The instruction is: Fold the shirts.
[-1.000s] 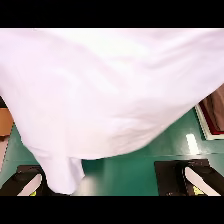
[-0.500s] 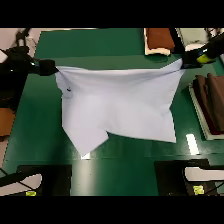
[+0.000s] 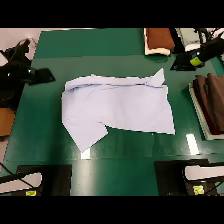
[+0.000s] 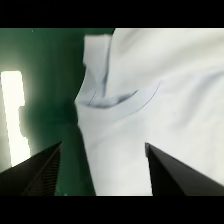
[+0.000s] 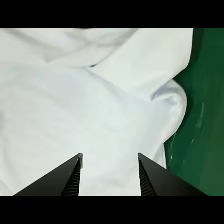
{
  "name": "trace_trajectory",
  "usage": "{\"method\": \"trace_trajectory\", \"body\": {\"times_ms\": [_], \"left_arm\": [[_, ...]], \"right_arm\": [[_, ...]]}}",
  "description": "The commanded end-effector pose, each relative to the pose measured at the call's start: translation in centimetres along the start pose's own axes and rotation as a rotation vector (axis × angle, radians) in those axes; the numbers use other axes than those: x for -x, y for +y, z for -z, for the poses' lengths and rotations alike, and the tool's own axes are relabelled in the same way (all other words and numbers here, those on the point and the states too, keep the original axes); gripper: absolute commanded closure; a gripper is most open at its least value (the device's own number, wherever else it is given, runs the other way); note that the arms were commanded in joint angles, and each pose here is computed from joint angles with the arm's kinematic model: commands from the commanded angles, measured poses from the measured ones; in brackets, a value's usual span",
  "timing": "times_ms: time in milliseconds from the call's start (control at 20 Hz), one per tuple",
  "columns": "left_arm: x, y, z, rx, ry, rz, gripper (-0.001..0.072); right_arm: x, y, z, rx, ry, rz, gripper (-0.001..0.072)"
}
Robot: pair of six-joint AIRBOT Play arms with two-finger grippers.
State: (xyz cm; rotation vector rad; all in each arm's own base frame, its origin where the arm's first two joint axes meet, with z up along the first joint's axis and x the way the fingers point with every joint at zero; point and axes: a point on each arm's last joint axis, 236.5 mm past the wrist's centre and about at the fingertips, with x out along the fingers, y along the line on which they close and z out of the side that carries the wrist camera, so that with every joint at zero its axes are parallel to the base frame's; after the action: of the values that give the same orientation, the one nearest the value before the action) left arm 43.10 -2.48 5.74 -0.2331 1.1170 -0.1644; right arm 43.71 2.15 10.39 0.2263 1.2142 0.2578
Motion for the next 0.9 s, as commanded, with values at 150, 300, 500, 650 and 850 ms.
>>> {"method": "trace_trajectory", "body": {"times_ms": [150,300,500,650,850], "left_arm": [[-4.4,1.4,15.0,0.179,0.291,0.039,0.0099],[-6.6,0.5,18.5,0.247,0.328,0.099,0.0099],[-7.4,-1.2,18.2,0.306,0.283,0.179,0.0100],[-7.6,-2.5,17.5,0.306,0.258,0.221,0.0101],[-8.5,-4.7,17.9,0.176,0.254,0.203,0.0504]], "right_arm": [[0.2,3.0,6.8,-0.043,-0.011,-0.146,0.0301],[0.1,3.6,8.1,-0.040,-0.047,-0.137,0.0302],[0.6,3.9,8.6,-0.036,-0.072,-0.133,0.0302],[1.1,4.0,8.6,-0.030,-0.086,-0.132,0.0302],[1.1,3.9,9.1,-0.030,-0.066,-0.128,0.0302]]}}
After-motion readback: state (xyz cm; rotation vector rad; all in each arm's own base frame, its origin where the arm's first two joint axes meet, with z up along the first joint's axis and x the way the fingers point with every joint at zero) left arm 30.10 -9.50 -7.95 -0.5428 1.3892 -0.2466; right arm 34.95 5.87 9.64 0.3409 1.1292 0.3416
